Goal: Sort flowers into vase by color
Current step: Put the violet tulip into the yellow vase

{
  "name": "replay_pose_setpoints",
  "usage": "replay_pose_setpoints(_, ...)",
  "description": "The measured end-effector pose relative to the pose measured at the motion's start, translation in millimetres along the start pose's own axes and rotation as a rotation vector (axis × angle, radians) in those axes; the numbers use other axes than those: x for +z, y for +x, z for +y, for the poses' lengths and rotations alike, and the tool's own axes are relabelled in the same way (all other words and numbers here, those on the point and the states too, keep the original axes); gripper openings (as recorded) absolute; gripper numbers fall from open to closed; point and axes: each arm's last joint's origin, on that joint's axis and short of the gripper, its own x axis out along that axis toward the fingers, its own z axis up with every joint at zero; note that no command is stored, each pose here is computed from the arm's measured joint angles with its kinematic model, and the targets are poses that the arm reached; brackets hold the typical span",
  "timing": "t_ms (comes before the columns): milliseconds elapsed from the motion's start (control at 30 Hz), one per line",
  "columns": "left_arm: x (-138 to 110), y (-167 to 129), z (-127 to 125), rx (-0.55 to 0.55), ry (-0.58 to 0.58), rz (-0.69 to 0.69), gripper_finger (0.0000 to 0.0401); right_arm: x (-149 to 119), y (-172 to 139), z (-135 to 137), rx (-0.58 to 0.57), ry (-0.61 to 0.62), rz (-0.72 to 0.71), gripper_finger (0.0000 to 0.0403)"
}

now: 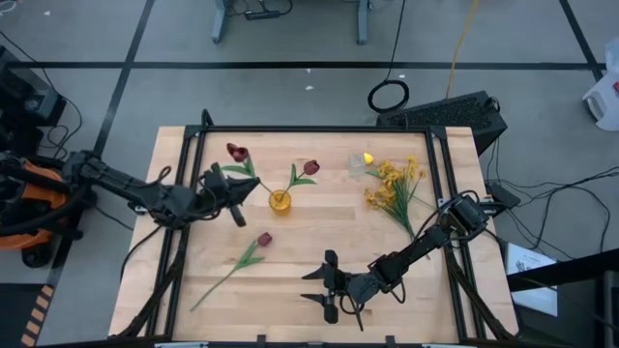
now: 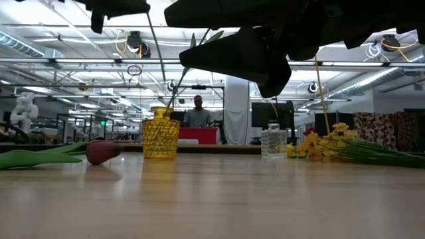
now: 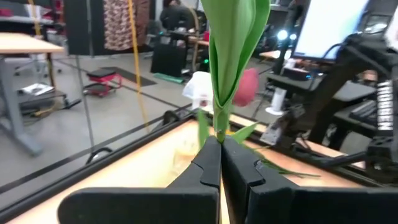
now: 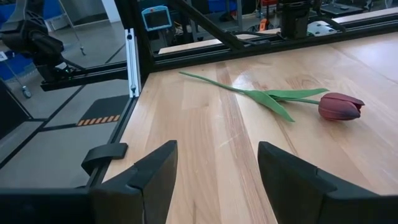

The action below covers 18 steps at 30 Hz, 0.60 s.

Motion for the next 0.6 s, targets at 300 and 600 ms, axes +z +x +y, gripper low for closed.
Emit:
replay_pose_setpoints(300,-1.7,8.4,11.5,0.080,-0.014,0.015,0.0003,-0.2,-0.3,0.5,0.001,-0.001,0.000,0.0215)
replay_pose_setpoints(600,-7.7,12.7,20.0,0.140,-0.038,0.060,0.0003,-0.4,-0.4,0.8,0.002,-0.002,0.001,0.0215)
